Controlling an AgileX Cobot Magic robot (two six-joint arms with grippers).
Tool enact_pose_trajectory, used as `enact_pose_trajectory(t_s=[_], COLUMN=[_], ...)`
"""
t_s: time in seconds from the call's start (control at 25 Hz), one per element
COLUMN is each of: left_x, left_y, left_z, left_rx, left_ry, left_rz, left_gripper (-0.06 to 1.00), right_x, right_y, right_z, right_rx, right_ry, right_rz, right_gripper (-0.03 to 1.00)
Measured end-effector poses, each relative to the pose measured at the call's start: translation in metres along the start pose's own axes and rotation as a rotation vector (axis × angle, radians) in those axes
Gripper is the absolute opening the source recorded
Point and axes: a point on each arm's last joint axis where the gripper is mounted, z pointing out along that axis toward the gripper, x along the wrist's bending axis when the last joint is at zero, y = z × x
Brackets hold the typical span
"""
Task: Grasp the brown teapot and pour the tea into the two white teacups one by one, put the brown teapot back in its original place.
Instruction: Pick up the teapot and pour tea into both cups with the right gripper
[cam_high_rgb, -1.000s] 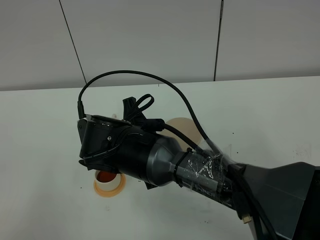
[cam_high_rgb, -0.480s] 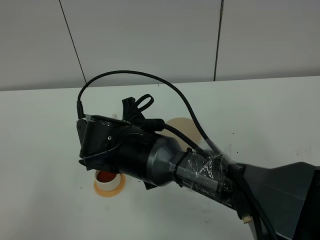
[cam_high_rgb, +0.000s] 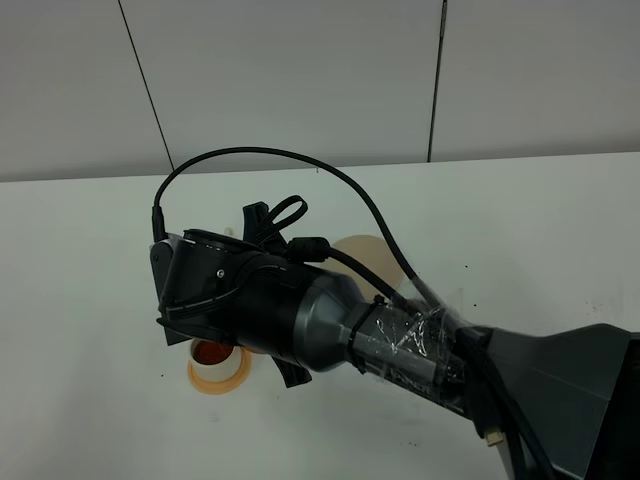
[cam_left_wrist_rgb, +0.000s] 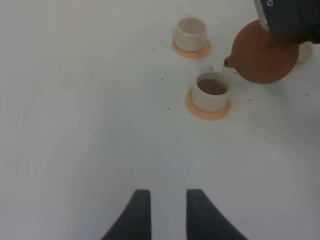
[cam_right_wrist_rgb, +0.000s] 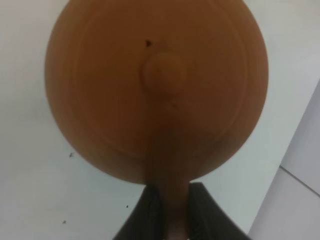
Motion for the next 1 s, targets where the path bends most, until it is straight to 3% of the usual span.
enact_pose_trajectory(t_s=[0.24, 1.0], left_x=[0.0000, 0.0000], left_y=[0.0000, 0.0000], left_z=[0.0000, 0.0000], left_rx=[0.000, 0.000], left_ry=[0.000, 0.000], left_rz=[0.000, 0.000], left_gripper=[0.24, 0.24], right_x=[-0.0008, -0.0014], right_y=[-0.0048, -0.0036], right_z=[0.0050, 0.0020], right_rx=[-0.014, -0.054], right_ry=[0.050, 0.095], right_rz=[0.038, 0.049], right_gripper=[0.09, 0.09])
